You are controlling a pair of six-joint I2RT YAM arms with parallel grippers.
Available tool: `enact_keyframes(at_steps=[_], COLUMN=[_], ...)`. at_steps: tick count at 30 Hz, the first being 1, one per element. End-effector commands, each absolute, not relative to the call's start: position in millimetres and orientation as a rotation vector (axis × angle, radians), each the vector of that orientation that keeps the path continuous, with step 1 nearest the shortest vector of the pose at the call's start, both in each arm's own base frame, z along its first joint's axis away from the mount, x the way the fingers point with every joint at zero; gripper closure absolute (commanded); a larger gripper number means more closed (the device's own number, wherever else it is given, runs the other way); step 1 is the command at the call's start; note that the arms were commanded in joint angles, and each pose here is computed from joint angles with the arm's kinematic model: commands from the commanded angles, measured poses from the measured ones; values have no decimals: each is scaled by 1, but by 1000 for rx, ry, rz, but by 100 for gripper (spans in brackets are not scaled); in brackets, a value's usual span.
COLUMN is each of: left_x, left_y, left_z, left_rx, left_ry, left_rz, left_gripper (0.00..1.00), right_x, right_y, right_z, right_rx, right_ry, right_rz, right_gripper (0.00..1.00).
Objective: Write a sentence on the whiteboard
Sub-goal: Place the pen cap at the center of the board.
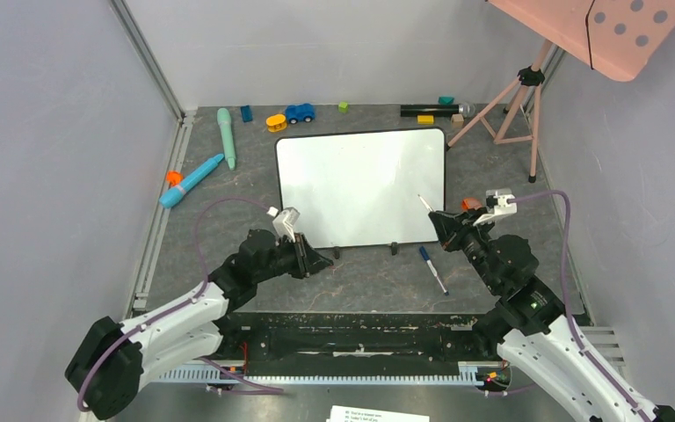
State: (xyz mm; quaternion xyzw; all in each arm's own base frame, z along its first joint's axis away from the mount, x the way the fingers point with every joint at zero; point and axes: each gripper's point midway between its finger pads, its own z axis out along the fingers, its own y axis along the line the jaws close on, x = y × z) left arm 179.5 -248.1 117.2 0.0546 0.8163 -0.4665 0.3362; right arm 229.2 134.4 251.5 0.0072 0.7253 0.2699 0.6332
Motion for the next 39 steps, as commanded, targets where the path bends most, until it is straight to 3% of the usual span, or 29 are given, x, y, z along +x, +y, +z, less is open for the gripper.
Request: enact_keyframes(at_steps=[1,11,18,25,32,39], left_x=[202,218,192,195,186,185], left_y=[-212,-109,-215,-210,-241,-270], left_z=[98,101,117,60,66,81], left_rx=[90,-343,133,134,95,-16], left_ry=[2149,2077,2088,2365,2297,2235], left_rz=[-883,-390,-976,-796,-1084,-1283], left_gripper=[98,98,98,98,89,91], right_x=[230,235,238,237,237,238], right_y=[127,125,122,122,122,127], right_z=[253,252,254,251,248,244], right_rx=[10,-8,-27,-27,-18,-14], right_ry=[1678,1690,1692,1697,1705,1711], right_rz=[558,511,468,475,474,498], right_gripper=[100,100,100,100,100,100])
